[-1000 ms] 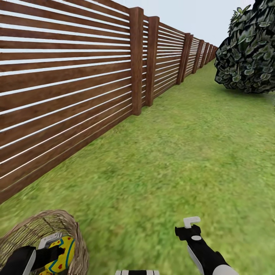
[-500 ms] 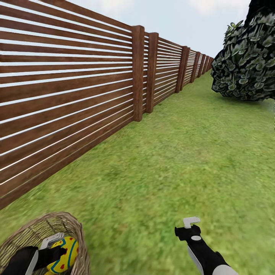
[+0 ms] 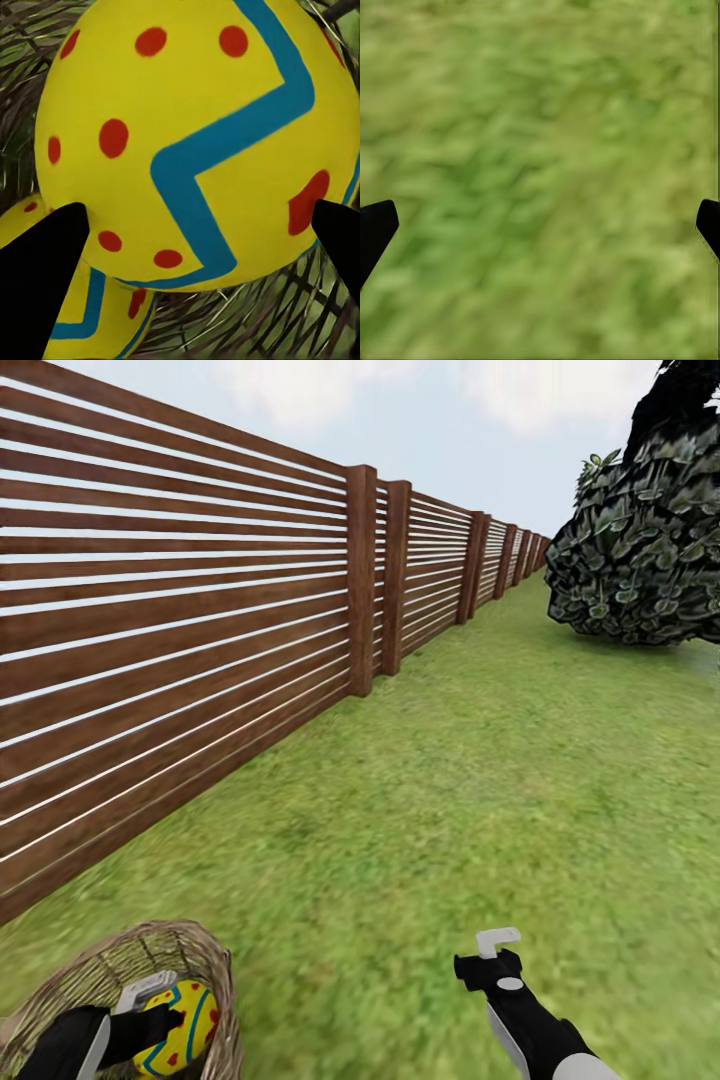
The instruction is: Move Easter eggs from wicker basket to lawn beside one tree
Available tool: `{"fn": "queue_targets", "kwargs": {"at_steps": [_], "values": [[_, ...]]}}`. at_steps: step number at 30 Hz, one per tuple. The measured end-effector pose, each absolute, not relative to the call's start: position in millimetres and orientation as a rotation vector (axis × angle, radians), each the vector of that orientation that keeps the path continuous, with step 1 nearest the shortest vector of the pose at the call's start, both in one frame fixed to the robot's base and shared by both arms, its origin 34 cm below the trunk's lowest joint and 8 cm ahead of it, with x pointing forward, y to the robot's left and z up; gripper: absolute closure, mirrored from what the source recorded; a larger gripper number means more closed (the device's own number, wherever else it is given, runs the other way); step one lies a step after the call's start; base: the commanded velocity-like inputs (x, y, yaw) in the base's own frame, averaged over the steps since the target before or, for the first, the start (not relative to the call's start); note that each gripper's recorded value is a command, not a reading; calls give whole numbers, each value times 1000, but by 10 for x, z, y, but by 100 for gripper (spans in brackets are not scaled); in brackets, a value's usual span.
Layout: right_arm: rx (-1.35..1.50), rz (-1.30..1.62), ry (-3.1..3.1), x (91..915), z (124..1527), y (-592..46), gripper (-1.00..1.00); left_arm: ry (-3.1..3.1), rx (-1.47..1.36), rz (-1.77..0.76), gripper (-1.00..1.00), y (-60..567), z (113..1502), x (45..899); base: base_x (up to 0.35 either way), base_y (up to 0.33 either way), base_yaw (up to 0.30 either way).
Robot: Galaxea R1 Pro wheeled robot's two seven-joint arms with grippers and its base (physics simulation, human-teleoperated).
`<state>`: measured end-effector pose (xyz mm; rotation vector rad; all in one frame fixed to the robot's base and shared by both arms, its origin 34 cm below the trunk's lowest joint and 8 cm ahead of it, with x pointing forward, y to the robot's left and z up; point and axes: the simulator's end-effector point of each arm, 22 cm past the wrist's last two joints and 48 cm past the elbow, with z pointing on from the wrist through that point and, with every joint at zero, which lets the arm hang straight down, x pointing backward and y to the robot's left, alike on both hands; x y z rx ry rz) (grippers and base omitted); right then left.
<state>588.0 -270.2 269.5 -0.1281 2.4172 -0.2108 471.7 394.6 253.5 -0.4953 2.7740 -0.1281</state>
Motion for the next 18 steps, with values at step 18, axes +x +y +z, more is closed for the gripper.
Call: {"fn": "queue_targets", "kwargs": {"at_steps": [18], "values": [[-124, -215, 2368, 6000, 3055, -2709, -100, 2706, -484, -157, 100, 3881, 2826, 4883, -57, 28, 0]]}}
